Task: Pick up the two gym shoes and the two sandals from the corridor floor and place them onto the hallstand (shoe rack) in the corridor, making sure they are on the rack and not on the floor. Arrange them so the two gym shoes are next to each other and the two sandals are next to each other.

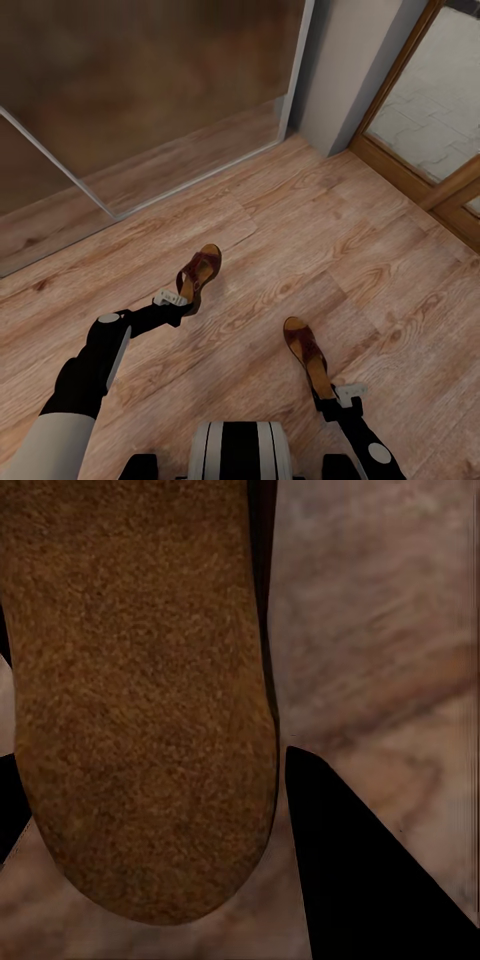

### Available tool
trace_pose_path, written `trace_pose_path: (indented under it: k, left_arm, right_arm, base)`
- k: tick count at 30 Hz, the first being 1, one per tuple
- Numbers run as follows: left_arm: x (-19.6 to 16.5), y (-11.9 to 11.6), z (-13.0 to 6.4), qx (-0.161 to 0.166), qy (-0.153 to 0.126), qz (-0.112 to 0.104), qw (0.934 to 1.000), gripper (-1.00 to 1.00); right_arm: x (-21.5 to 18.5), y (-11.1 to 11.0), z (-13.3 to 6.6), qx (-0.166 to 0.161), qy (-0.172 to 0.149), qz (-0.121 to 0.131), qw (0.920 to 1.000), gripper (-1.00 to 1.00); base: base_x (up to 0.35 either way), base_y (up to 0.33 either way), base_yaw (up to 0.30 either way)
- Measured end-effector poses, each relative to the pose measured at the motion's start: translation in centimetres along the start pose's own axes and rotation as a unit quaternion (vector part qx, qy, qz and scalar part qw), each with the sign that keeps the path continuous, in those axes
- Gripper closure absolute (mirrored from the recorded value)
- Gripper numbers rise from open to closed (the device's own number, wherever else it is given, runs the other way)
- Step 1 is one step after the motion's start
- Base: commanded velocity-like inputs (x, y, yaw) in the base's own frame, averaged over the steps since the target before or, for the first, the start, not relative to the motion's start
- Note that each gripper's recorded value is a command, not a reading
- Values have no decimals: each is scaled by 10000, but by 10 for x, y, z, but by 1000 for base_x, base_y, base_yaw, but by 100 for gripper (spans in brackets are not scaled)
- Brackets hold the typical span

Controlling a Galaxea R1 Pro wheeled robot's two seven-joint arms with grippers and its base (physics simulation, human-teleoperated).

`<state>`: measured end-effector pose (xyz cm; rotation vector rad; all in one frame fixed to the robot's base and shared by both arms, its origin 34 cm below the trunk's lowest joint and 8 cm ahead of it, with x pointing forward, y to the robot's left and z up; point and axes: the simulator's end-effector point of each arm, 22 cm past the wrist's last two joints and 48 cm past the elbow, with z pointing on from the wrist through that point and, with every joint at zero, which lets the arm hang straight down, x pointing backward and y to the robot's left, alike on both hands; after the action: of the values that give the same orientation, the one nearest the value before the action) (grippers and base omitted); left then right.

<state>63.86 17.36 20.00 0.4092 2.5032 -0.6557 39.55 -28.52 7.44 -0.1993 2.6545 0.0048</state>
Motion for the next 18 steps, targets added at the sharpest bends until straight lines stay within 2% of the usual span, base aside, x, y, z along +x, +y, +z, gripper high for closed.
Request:
trace_pose_path:
  k: [5, 12, 14, 15, 18]
  left_arm:
    - [17, -3, -10, -33, 93, -43, 9999, 100]
    - [51, 8, -34, -264, 177, -334, 9989, 100]
    - [59, 12, -41, -349, 133, -382, 9986, 100]
    - [78, 27, -54, -551, -25, -391, 9977, 100]
    - [96, 37, -67, -722, -110, -497, 9961, 100]
  right_arm:
    - [-11, -1, -2, 15, -106, -3, 9999, 100]
    - [-32, -3, -5, 46, -312, -11, 9995, 100]
    - [-36, -3, -7, 54, -359, -7, 9993, 100]
    - [-39, -3, -7, 56, -383, 3, 9993, 100]
    - [-45, -3, -9, 65, -440, 3, 9990, 100]
  base:
    - [0, 0, 0]
    - [0, 0, -9]
    - [0, 0, -69]
    - [0, 0, -88]
    - [0, 0, -60]
